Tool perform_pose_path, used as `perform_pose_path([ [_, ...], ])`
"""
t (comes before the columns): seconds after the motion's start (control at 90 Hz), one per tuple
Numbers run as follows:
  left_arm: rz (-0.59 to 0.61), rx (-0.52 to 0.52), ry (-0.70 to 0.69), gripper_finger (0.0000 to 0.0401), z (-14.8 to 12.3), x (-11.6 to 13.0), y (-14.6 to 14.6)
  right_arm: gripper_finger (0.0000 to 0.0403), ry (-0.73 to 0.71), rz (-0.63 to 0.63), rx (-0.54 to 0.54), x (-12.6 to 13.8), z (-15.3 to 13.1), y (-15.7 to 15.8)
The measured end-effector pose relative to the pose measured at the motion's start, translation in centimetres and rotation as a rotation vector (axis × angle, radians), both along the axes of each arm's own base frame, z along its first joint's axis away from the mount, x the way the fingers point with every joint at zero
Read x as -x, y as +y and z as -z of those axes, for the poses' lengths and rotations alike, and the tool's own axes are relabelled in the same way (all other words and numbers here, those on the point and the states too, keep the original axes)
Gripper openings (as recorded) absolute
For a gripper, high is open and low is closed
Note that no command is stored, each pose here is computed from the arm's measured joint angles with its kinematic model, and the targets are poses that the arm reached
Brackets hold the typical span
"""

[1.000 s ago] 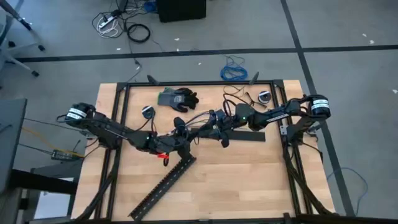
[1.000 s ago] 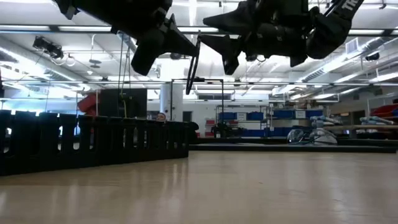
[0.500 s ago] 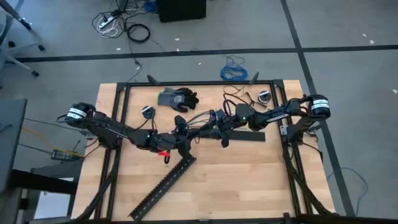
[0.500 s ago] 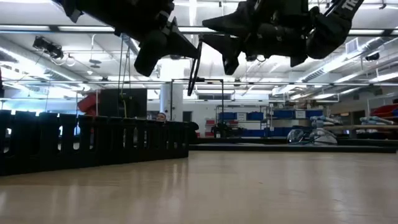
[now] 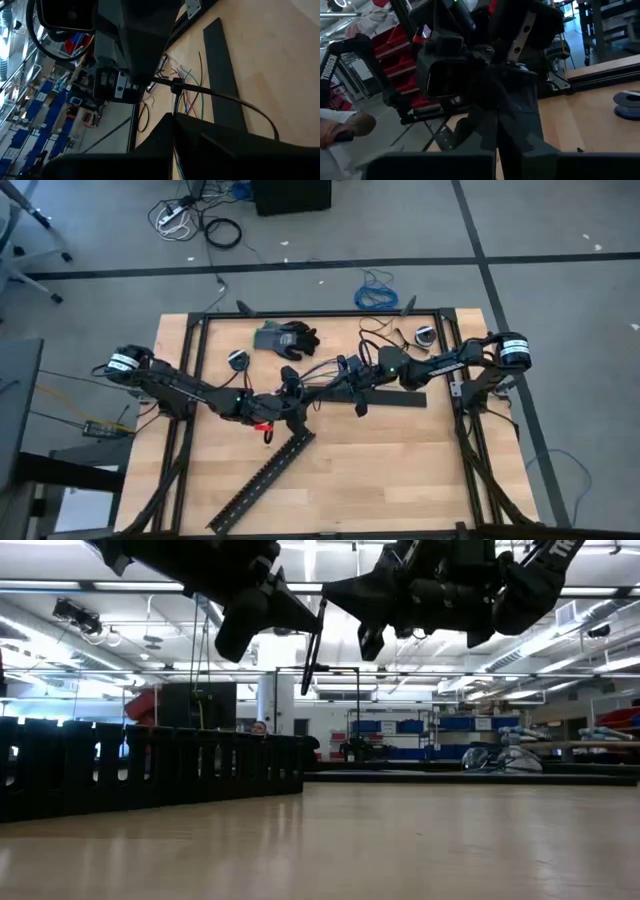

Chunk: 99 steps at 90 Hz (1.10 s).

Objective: Ziptie cables
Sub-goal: Wrap the cable wires with the black zip tie

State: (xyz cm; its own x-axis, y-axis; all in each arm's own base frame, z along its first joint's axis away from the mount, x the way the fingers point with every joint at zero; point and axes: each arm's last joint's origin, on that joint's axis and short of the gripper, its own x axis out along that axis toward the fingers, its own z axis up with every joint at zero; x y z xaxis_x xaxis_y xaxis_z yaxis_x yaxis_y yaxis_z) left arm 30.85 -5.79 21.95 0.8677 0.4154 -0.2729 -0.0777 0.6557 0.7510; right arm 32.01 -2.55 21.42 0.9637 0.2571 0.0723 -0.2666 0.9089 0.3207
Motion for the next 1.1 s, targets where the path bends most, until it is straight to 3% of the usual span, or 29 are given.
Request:
perform_pose_path([
  [0.311, -0.002, 0.057, 0.036, 0.0, 0.6, 0.2, 0.0, 0.0, -0.015, 0.024, 0.002, 0.1, -0.1, -0.7],
  [1.1, 0.007, 0.056, 0.061, 0.0, 1.6, -0.2, -0.1, 0.0, -0.02, 0.031, -0.009, 0.1, -0.2, -0.9],
])
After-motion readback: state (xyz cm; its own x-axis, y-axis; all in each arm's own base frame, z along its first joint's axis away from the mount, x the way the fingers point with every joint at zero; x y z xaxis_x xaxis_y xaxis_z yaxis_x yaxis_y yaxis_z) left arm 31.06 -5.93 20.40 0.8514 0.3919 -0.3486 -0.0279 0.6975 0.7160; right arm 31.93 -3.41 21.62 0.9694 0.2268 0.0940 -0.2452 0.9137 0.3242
